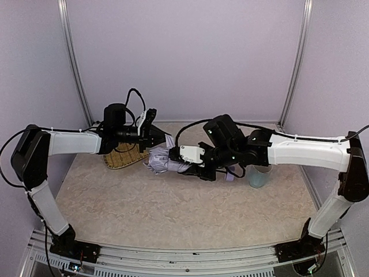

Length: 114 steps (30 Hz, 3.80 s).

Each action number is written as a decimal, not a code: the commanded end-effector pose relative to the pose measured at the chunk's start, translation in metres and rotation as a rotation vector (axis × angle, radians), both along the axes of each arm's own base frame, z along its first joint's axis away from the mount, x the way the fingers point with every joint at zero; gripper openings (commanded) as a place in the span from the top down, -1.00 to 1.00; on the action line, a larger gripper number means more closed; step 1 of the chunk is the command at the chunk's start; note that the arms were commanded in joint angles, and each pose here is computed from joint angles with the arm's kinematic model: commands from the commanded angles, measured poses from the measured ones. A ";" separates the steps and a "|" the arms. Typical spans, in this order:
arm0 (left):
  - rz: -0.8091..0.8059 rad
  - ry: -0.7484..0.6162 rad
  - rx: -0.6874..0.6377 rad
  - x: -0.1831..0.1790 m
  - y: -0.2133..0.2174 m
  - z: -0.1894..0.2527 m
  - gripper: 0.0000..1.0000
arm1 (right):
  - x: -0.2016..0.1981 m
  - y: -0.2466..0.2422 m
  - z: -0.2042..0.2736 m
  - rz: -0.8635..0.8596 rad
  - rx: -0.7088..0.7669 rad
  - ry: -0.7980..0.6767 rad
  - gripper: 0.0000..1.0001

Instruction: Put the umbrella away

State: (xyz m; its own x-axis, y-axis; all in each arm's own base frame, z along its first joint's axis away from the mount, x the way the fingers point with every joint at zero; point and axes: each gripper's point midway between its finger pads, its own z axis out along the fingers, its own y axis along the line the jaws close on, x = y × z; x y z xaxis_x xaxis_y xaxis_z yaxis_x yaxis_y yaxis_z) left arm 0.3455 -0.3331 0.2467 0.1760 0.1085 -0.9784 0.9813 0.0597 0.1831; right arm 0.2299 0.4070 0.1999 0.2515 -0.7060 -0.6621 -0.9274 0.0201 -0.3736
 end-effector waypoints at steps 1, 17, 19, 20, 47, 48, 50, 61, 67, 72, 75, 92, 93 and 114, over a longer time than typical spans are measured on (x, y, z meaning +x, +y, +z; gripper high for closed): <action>0.207 -0.273 -0.042 0.035 0.019 0.059 1.00 | -0.080 -0.042 -0.143 0.087 -0.420 0.215 1.00; 0.327 -0.144 0.292 0.058 0.007 -0.099 1.00 | -0.094 -0.064 -0.251 0.164 -0.656 0.202 1.00; 0.356 -0.153 0.310 0.067 0.007 -0.110 1.00 | -0.092 -0.073 -0.259 0.152 -0.682 0.188 1.00; 0.369 -0.163 0.323 0.071 0.006 -0.115 1.00 | -0.091 -0.078 -0.263 0.145 -0.697 0.177 1.00; 0.794 0.020 0.116 0.039 0.077 -0.036 0.11 | -0.073 -0.085 -0.267 0.034 -0.708 0.271 1.00; 0.757 0.030 0.075 0.016 0.077 -0.031 0.15 | -0.076 -0.082 -0.264 0.043 -0.688 0.302 1.00; 0.688 0.027 0.016 -0.027 0.072 -0.024 0.22 | -0.082 -0.075 -0.259 0.062 -0.653 0.376 1.00; 0.492 -0.008 0.175 -0.149 0.055 -0.086 -0.41 | -0.107 -0.066 -0.247 0.104 -0.585 0.684 1.00; 0.394 -0.055 0.381 -0.153 0.033 -0.124 -0.47 | -0.112 -0.079 -0.251 0.073 -0.640 0.822 1.00; 0.252 -0.050 0.539 -0.172 0.013 -0.151 -0.53 | -0.104 -0.082 -0.255 0.001 -0.628 0.860 1.00; 0.272 -0.110 0.610 -0.170 0.013 -0.162 -0.61 | -0.095 -0.076 -0.254 -0.024 -0.598 0.845 1.00; 0.389 -0.311 0.774 -0.122 0.023 -0.197 -0.53 | -0.085 -0.083 -0.240 -0.114 -0.551 0.763 1.00; 0.368 -0.323 0.747 -0.126 0.016 -0.185 -0.53 | -0.085 -0.084 -0.239 -0.120 -0.556 0.760 1.00; 0.063 -0.060 0.651 -0.144 -0.008 -0.203 -0.87 | -0.051 -0.083 -0.234 -0.189 -0.469 0.797 1.00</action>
